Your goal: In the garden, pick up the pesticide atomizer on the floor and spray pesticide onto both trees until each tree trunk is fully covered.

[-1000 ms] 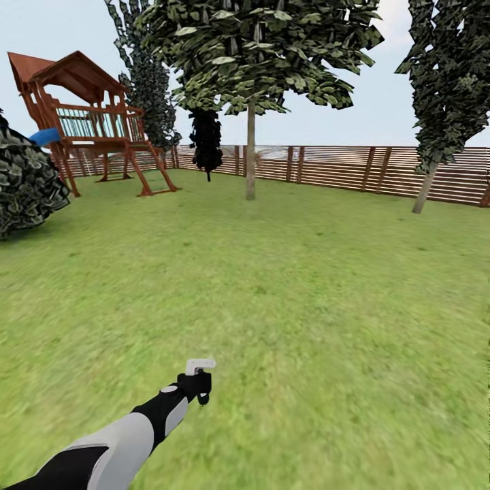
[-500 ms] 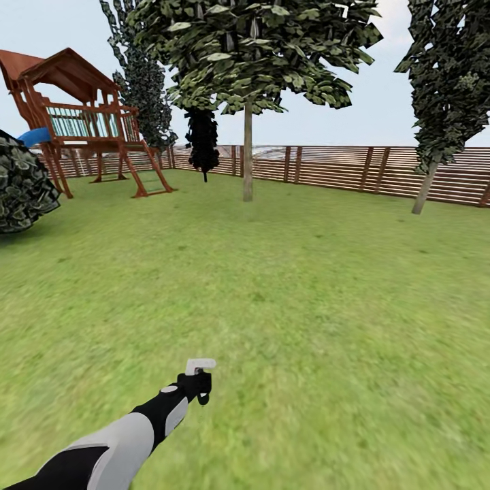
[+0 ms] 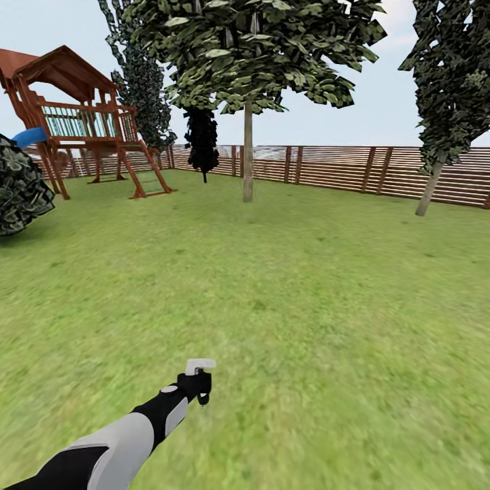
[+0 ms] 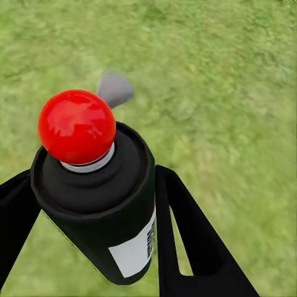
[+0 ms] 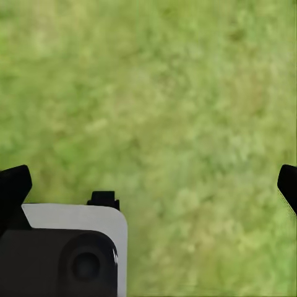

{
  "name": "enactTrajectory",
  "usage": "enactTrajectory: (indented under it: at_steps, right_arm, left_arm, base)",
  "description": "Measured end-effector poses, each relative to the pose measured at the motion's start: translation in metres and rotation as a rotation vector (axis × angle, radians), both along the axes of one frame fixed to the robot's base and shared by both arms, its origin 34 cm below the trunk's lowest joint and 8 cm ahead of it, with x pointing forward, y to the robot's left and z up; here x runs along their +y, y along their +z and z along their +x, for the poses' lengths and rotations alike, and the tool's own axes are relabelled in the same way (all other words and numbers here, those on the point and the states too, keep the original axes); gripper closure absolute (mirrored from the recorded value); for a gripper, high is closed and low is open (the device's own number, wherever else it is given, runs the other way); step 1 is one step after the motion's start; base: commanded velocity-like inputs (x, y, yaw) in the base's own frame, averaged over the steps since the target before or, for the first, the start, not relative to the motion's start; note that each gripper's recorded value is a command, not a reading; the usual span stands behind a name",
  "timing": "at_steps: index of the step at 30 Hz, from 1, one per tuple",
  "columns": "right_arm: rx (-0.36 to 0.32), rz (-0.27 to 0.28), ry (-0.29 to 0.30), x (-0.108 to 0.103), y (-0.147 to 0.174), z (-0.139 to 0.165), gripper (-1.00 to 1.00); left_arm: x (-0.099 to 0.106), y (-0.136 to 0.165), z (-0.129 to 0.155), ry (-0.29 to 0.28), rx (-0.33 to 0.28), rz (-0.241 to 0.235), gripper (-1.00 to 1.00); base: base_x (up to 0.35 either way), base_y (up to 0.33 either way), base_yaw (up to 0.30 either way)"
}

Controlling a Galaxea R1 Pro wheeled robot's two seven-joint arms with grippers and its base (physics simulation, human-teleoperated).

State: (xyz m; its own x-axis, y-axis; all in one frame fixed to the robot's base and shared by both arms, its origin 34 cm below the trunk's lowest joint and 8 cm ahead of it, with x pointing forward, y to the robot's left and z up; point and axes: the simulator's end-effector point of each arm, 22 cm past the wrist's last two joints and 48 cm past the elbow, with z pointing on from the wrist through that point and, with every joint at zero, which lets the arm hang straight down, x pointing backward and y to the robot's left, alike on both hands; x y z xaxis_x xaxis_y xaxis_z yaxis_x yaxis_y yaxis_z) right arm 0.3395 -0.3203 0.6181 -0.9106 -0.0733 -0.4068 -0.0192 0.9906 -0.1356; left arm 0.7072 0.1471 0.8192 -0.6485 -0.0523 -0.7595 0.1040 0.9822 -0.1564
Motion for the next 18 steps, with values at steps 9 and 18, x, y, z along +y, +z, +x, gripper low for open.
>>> enactTrajectory:
  at_steps: [9, 18]
  right_arm:
    - [0.0, 0.0, 0.0, 0.0, 0.0, 0.0001, -1.0]
    - [0.0, 0.0, 0.001, 0.0001, 0.0, 0.0001, -1.0]
  left_arm:
    - [0.0, -0.0001, -0.0001, 0.0, 0.0, 0.0, 1.0]
    - [0.0, 0.0, 0.0, 0.0, 0.0, 0.0, 1.0]
  base:
    - [0.35, 0.0, 0.0]
    - [0.35, 0.0, 0.0]
